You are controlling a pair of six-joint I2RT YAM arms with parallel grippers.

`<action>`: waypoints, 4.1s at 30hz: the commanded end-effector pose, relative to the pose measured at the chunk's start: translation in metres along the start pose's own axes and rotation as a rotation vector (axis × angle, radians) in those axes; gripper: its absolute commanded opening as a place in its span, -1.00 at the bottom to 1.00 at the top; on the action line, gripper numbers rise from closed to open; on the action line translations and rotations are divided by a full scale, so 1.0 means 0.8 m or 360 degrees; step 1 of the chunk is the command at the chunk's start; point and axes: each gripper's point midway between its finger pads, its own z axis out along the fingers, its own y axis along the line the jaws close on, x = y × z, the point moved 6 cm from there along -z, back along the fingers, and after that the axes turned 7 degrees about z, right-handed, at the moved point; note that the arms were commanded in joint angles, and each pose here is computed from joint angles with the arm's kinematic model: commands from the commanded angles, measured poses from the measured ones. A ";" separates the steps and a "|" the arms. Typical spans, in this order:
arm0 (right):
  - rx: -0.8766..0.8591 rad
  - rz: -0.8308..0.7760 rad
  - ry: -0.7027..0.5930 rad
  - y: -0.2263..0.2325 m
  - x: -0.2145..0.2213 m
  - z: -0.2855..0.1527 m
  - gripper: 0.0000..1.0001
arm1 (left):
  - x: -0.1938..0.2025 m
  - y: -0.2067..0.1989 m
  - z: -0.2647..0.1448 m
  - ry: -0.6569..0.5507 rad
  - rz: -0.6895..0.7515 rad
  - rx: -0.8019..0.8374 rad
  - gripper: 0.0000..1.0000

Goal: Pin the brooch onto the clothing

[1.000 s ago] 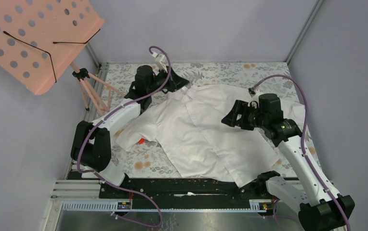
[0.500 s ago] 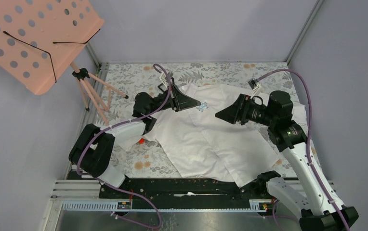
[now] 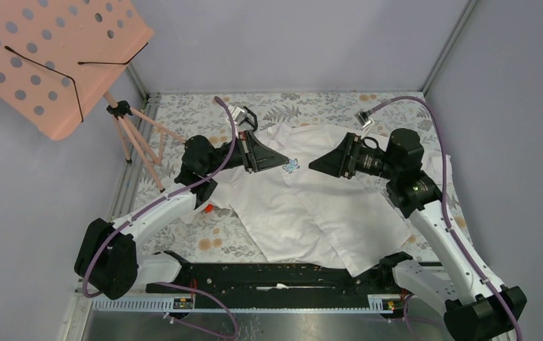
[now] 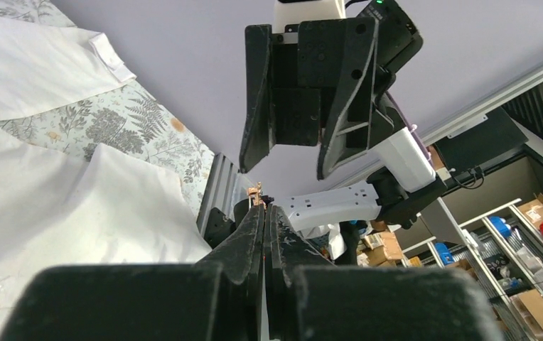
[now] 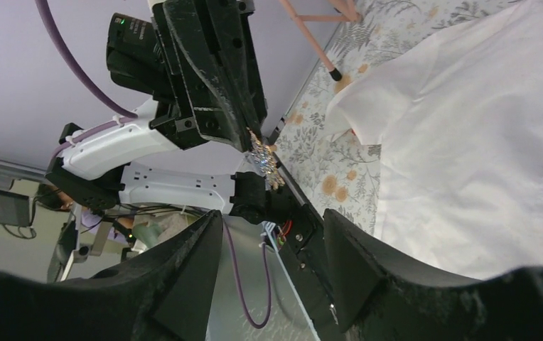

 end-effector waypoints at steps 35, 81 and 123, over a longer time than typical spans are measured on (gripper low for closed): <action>0.0814 -0.0927 0.0200 0.019 0.064 0.129 0.35 | 0.021 0.050 -0.055 0.0217 -0.0608 -0.1416 -1.00; 0.1140 -0.1308 0.0092 -0.025 0.091 0.208 -0.33 | 0.010 0.045 -0.067 0.0117 -0.0720 -0.1477 -1.00; -0.0144 -0.0293 -0.0716 0.093 -0.012 0.087 -1.00 | -0.063 -0.073 -0.040 -0.0492 0.0330 -0.0362 0.80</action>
